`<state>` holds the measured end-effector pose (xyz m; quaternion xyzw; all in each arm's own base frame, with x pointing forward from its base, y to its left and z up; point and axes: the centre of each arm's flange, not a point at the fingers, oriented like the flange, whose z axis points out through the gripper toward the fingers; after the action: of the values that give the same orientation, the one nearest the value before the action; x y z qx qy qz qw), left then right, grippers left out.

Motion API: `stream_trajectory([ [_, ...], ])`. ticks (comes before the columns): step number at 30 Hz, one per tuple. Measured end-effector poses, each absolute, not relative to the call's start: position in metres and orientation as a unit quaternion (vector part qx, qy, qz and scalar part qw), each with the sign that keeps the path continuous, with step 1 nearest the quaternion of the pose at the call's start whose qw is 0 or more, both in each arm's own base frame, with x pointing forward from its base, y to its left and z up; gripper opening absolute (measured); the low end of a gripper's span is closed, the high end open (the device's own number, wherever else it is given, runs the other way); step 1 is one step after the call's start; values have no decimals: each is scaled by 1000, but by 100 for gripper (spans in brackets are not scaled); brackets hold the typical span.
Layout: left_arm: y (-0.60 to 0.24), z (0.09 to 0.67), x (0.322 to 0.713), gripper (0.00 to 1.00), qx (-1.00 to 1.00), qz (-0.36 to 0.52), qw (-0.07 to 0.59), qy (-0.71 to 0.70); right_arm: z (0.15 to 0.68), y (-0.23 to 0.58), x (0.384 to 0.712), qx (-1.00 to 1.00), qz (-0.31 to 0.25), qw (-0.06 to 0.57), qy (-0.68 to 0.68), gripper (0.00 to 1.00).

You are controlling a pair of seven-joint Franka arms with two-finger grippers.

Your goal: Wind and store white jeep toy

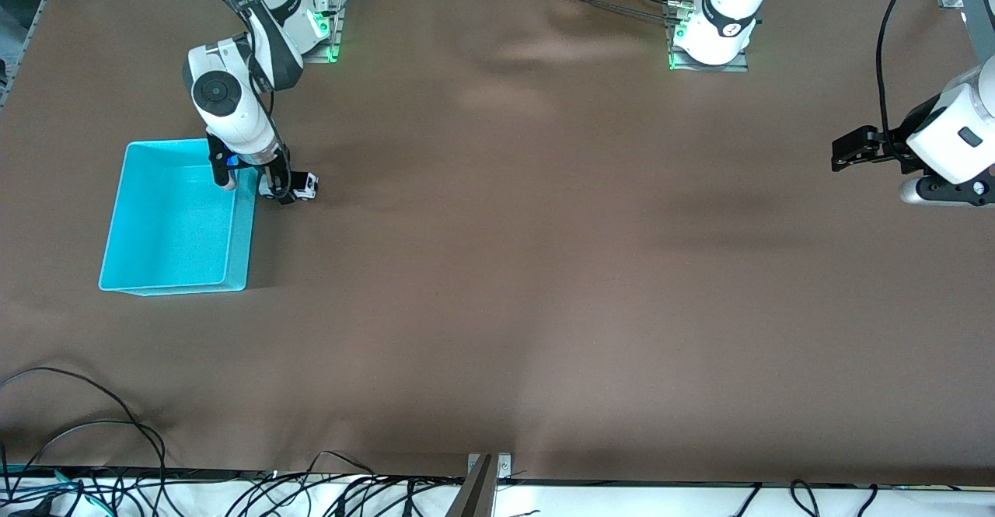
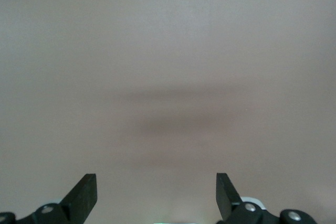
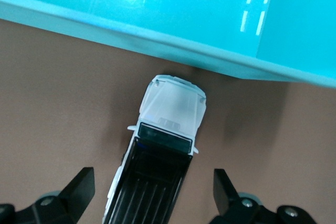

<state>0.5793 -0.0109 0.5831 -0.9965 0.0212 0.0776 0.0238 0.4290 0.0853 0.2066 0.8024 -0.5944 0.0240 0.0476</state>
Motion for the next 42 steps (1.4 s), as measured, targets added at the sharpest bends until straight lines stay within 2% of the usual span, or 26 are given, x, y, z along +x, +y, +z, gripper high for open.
stream_trajectory([
  [24,-11,583,579,100,-996,78,24,22,197,80,430,787,21,41,-616,98],
  [26,-11,583,579,100,-996,78,24,22,197,81,430,781,22,40,-623,93],
  [32,-11,583,579,100,-996,78,24,22,198,81,431,774,24,37,-632,60],
  [33,-11,583,579,100,-996,78,24,22,198,81,431,774,24,37,-632,57],
  [36,-11,582,580,100,-996,78,24,22,199,81,432,773,25,36,-633,53],
  [42,-11,581,580,100,-996,79,24,22,199,81,433,773,26,35,-633,52],
])
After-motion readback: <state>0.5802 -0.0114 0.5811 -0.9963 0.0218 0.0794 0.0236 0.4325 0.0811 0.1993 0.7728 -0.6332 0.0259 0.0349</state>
